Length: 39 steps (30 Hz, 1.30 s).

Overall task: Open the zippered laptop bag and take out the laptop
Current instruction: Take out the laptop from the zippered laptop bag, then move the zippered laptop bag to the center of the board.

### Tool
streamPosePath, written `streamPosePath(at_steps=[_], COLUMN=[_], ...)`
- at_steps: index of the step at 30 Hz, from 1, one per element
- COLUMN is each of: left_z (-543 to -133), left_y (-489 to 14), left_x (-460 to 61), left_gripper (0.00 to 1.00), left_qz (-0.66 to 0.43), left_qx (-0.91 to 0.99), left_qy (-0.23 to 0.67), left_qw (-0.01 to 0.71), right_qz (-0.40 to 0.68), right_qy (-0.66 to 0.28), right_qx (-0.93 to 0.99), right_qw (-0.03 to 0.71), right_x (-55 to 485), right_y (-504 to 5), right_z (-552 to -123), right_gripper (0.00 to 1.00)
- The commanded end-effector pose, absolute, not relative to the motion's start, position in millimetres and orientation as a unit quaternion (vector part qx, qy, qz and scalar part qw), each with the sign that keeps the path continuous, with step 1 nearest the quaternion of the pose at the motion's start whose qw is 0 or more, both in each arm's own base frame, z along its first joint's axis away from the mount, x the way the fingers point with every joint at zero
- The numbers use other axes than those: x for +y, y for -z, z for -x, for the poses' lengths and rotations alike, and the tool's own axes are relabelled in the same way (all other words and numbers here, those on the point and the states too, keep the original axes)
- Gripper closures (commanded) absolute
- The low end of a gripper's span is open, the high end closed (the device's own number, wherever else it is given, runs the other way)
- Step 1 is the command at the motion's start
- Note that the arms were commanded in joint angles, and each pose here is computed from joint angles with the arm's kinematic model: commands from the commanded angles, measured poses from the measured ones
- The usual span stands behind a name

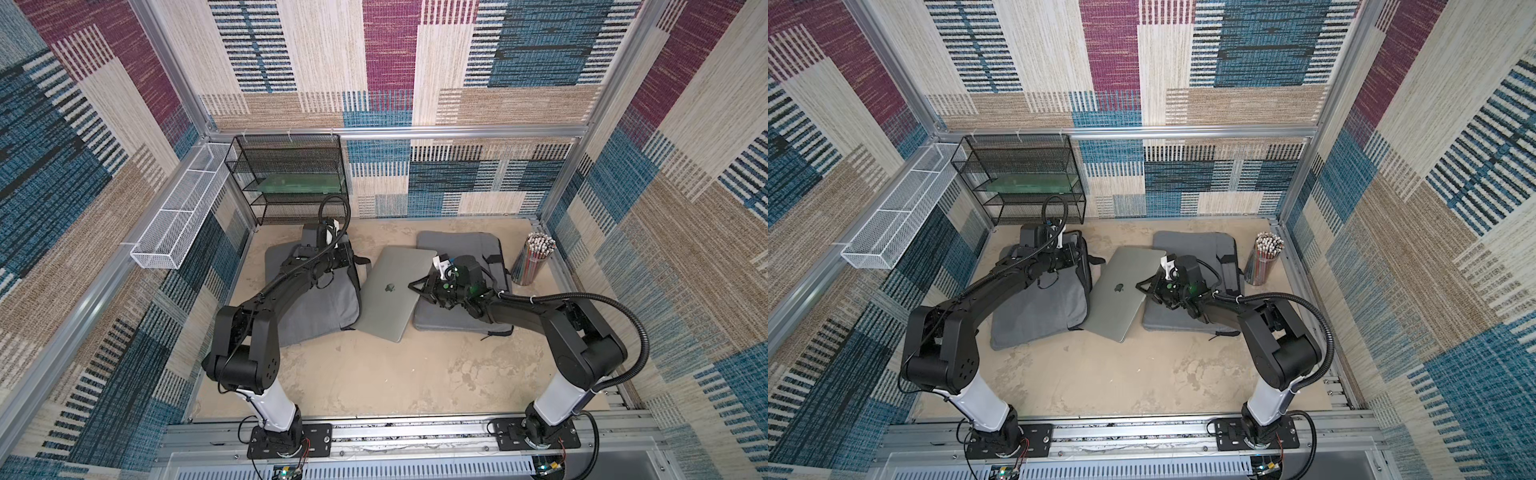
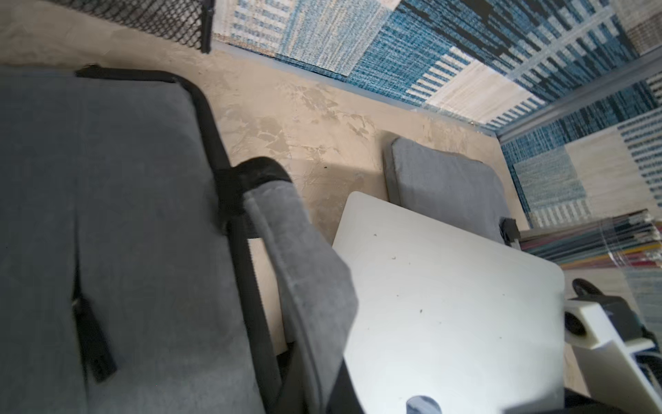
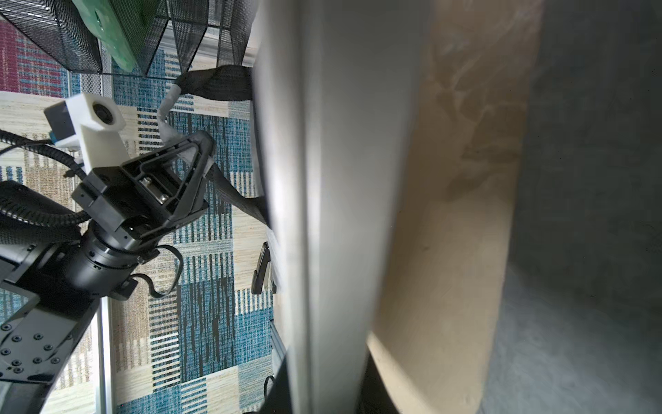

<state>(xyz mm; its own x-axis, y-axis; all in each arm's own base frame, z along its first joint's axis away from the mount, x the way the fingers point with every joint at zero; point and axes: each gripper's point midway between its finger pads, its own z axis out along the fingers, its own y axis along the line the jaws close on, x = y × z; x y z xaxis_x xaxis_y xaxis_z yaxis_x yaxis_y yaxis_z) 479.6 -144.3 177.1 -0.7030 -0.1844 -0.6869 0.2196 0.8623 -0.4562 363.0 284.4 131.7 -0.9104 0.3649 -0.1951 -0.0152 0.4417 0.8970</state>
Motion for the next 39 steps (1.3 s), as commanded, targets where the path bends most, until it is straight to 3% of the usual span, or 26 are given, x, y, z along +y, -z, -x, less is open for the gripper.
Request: streamPosePath(at_steps=[1, 11, 23, 39], left_z=[-480.8, -484.6, -475.6, -474.9], left_y=[-185.1, -170.8, -130.3, -72.3], left_x=[-161.6, -180.9, -205.1, -142.2], left_gripper=[1.00, 1.00, 1.00, 1.00], left_qz=[-0.115, -0.230, -0.333, -0.468], left_qx=[0.873, 0.873, 0.878, 0.857], left_qy=[0.267, 0.238, 0.168, -0.016], left_qw=[0.391, 0.359, 0.299, 0.214], right_qz=[-0.074, -0.089, -0.127, -0.136], right_qy=[-0.538, -0.509, -0.484, -0.489], right_qx=[0.807, 0.812, 0.792, 0.780], right_qw=[0.232, 0.272, 0.351, 0.365], right_x=[283.7, 254.3, 174.2, 157.7], right_y=[-161.3, -178.0, -222.1, -226.9], right_z=[-368.9, -372.9, -365.1, -358.0], right_gripper=[1.00, 1.00, 1.00, 1.00])
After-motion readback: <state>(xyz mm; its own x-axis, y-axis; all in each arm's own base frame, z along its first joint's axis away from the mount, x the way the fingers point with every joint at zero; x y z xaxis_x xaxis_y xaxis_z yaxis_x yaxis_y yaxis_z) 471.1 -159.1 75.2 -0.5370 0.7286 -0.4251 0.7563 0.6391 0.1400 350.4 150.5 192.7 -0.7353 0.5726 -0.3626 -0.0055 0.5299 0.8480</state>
